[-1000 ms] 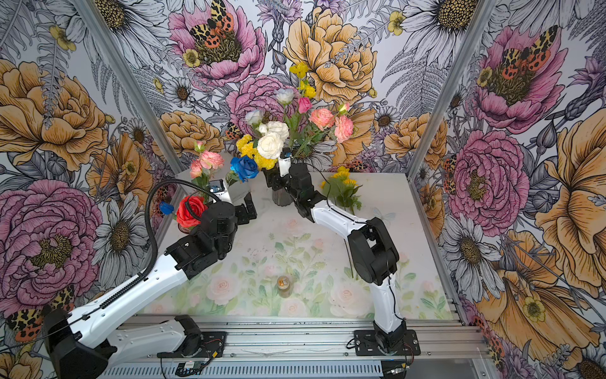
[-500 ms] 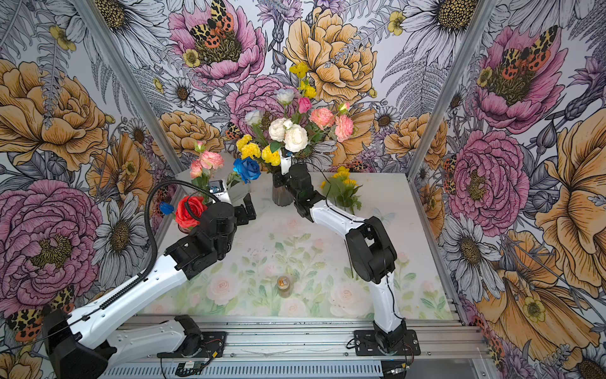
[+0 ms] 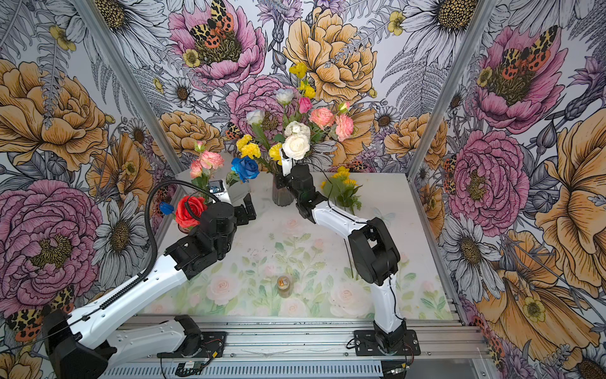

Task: Pick out yellow flowers from the vase
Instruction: Pick up the flower from the vase, then place the flower at the center of the board, then move the vase to the center of the board.

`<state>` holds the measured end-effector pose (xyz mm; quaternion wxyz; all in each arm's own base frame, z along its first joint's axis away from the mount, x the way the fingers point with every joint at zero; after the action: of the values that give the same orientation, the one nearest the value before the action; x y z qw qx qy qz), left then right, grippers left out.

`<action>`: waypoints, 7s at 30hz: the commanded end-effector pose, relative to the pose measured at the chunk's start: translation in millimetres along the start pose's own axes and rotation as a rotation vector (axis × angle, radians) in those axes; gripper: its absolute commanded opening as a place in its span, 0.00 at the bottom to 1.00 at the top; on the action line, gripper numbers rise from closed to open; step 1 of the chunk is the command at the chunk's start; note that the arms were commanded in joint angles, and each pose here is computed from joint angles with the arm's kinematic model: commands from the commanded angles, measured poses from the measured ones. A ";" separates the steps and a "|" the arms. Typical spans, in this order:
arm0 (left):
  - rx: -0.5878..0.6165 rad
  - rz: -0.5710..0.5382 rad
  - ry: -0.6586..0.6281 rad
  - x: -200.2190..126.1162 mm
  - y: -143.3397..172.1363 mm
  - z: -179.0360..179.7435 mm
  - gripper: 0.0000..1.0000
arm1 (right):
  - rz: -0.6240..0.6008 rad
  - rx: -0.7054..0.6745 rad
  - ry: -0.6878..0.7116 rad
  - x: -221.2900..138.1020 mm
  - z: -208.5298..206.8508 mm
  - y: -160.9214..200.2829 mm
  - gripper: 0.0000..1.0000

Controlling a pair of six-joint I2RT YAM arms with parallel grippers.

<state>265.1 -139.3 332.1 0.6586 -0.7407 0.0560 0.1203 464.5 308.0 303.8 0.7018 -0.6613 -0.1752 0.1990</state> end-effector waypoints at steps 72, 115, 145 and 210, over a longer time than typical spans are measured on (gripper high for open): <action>0.003 0.027 0.059 -3.3 2.6 -2.6 0.99 | -0.045 -0.145 -0.255 -231.7 31.9 -146.7 0.00; 0.068 0.007 0.112 -21.6 2.7 -13.4 0.99 | 0.939 0.290 0.370 -110.0 -168.9 82.3 0.00; 0.218 -0.008 0.203 -49.8 -4.1 -19.7 0.99 | 0.972 0.248 0.427 -90.4 -197.0 107.6 0.59; -0.618 -0.043 0.257 -47.3 -112.9 150.3 0.99 | 0.731 0.239 0.242 -136.2 -124.6 23.0 0.99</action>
<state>233.5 26.7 419.6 0.3908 -0.9157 0.0619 0.0708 419.6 120.6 241.0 0.6529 -0.6051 0.2422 0.3858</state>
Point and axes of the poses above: each gripper's point midway between its finger pads, its own x axis out along the fingers, its own z axis along the line the jaws close on, y = z × x, the point moved 7 cm from there along -x, back along the fingers
